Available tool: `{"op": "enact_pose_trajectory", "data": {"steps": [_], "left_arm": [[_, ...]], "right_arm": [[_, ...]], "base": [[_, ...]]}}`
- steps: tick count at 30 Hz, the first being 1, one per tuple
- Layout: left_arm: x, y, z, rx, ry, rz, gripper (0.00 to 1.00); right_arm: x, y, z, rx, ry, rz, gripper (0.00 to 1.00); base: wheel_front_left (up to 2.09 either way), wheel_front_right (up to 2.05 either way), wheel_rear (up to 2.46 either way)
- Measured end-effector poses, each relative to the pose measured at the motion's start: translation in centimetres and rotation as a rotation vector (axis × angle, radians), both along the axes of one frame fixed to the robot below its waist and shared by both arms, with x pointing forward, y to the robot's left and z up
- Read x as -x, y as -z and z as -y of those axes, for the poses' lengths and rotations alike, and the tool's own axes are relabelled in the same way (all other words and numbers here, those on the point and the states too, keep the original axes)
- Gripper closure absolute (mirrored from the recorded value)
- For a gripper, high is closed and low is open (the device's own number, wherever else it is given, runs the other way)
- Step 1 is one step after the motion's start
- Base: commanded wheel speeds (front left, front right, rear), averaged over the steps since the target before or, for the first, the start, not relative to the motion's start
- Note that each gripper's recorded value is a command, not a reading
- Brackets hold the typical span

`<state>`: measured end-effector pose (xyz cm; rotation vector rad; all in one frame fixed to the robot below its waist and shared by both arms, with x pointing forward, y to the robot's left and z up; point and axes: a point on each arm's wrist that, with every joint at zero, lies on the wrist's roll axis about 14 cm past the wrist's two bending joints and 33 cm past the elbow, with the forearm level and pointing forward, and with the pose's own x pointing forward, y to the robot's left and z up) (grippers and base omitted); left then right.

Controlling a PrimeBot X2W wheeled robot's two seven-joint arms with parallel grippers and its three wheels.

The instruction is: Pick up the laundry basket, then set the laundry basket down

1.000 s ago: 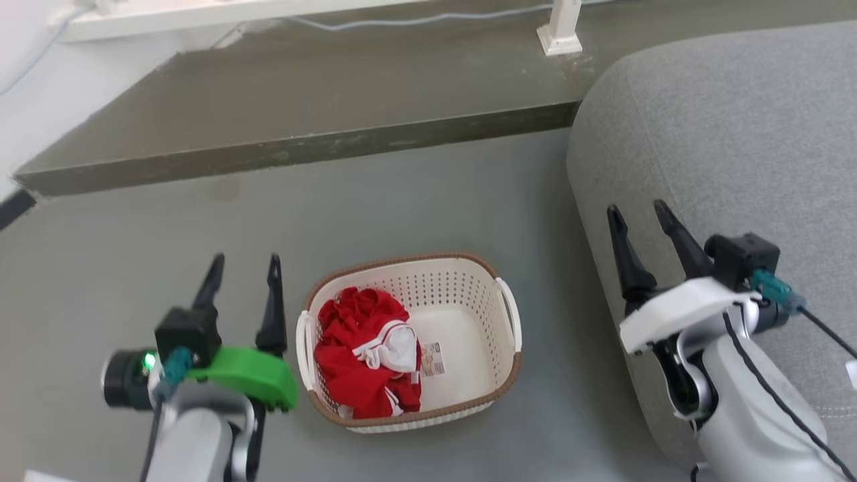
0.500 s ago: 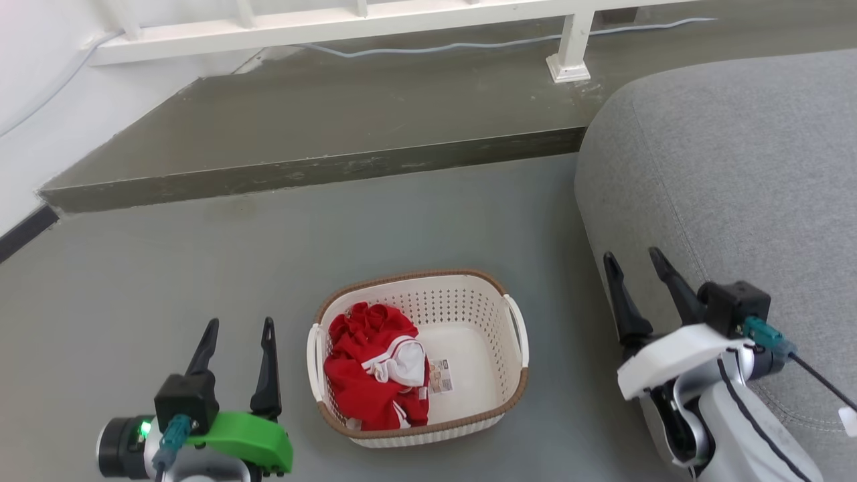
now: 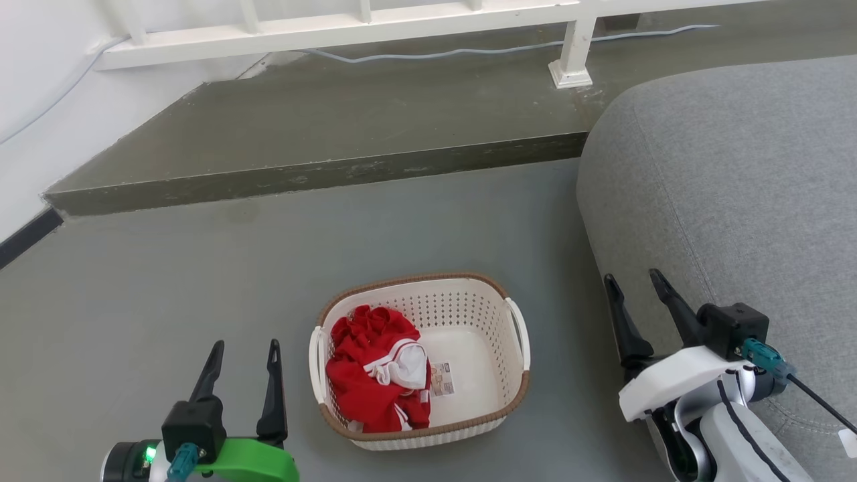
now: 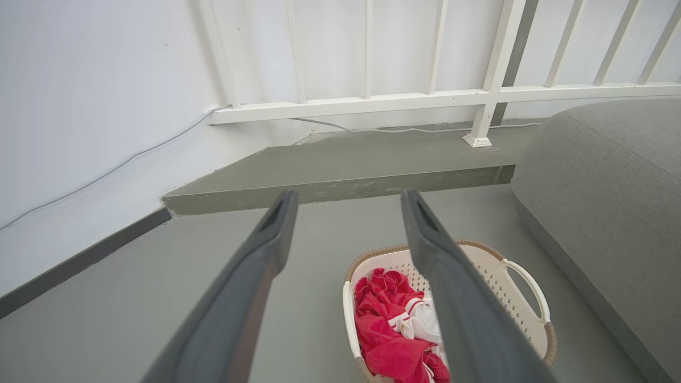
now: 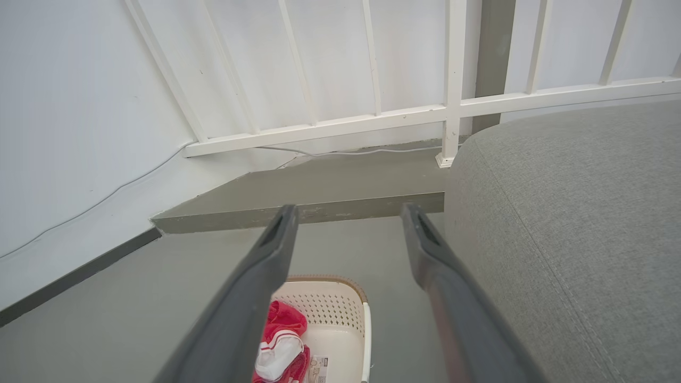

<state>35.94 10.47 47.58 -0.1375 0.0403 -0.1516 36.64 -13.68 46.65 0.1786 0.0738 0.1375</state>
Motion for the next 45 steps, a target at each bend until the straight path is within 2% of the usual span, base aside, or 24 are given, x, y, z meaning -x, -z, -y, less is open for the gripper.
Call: {"op": "enact_pose_trajectory", "data": {"steps": [31, 32, 37, 45], "left_arm": [[0.3, -0.4, 0.2, 0.000, -0.002, 0.013, 0.00], [0.4, -0.2, 0.3, 0.001, 0.000, 0.008, 1.00], [0.8, 1.2, 0.5, -0.001, 0.006, -0.040, 1.00], [1.7, 1.4, 0.7, 0.070, 0.003, -0.066, 1.00]], "right_arm": [[0.1, 0.1, 0.5, 0.010, 0.017, 0.002, 0.00], [0.1, 0.3, 0.5, 0.010, 0.018, -0.004, 1.00], [1.5, 2.4, 0.3, 0.000, 0.023, -0.075, 1.00], [1.4, 2.2, 0.5, -0.067, 0.044, -0.079, 1.00]], "base": [[0.00, 0.00, 0.00], [0.00, 0.00, 0.00], [0.00, 0.00, 0.00], [0.00, 0.00, 0.00]]}}
